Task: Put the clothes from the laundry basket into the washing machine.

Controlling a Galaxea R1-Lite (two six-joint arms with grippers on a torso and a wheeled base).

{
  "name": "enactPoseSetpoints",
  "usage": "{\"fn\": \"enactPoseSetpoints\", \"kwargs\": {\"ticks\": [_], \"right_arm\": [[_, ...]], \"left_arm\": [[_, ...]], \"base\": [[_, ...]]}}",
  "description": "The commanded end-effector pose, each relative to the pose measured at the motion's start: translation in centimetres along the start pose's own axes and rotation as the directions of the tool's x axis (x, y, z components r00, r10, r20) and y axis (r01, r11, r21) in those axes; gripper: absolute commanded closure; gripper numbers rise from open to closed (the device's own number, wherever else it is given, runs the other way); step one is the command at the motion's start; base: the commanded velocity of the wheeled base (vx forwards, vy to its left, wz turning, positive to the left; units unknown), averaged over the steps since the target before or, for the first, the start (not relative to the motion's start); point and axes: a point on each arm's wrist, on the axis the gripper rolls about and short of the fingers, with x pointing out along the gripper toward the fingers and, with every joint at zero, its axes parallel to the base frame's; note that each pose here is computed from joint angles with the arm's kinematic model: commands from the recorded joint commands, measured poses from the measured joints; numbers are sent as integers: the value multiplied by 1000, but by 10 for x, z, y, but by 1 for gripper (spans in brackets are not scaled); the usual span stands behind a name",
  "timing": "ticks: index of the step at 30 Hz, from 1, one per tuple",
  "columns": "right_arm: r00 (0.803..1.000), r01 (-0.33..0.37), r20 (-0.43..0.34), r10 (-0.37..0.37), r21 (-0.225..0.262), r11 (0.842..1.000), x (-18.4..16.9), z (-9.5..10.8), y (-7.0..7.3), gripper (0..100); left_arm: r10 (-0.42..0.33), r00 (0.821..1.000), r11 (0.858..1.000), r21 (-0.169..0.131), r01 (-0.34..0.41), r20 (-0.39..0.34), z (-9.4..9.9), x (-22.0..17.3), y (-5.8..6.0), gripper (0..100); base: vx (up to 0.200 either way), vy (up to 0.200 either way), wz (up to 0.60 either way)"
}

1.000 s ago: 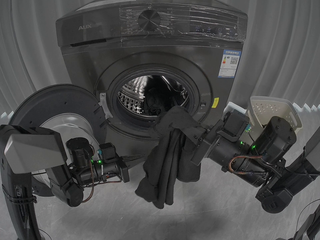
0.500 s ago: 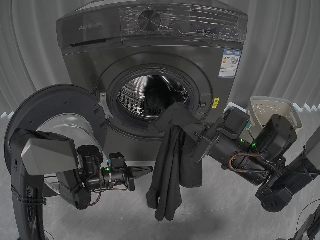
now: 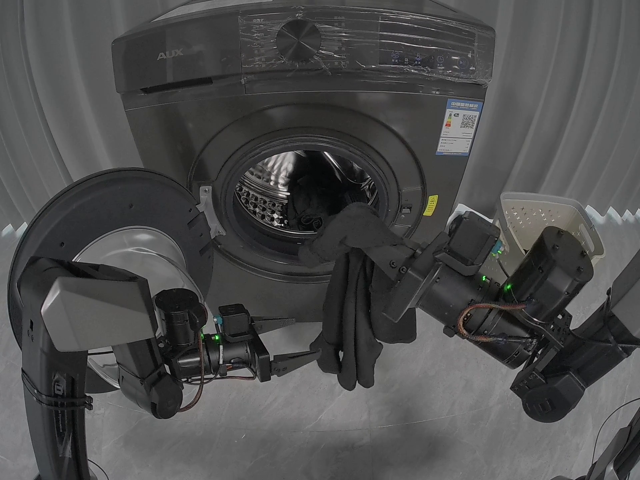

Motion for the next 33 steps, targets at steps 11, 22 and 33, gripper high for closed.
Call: {"fn": "enactPoseSetpoints", "kwargs": {"ticks": [11,22,33], "right_arm": [[1000,-13,-3,13,3,1000,0,-1,4,100],[1000,1,1,-1,0,1000,-3,1,0,100],[998,50,-33,-50,0,999,-22,1,-9,100]], "left_arm": [[57,998,998,13,-58,21,-17,28,27,0],[54,996,998,25,-56,67,4,23,22,100],[123,978,990,46,-132,167,78,-65,-30,100]], "base": [[0,0,0],[0,0,0],[0,0,0]]}}
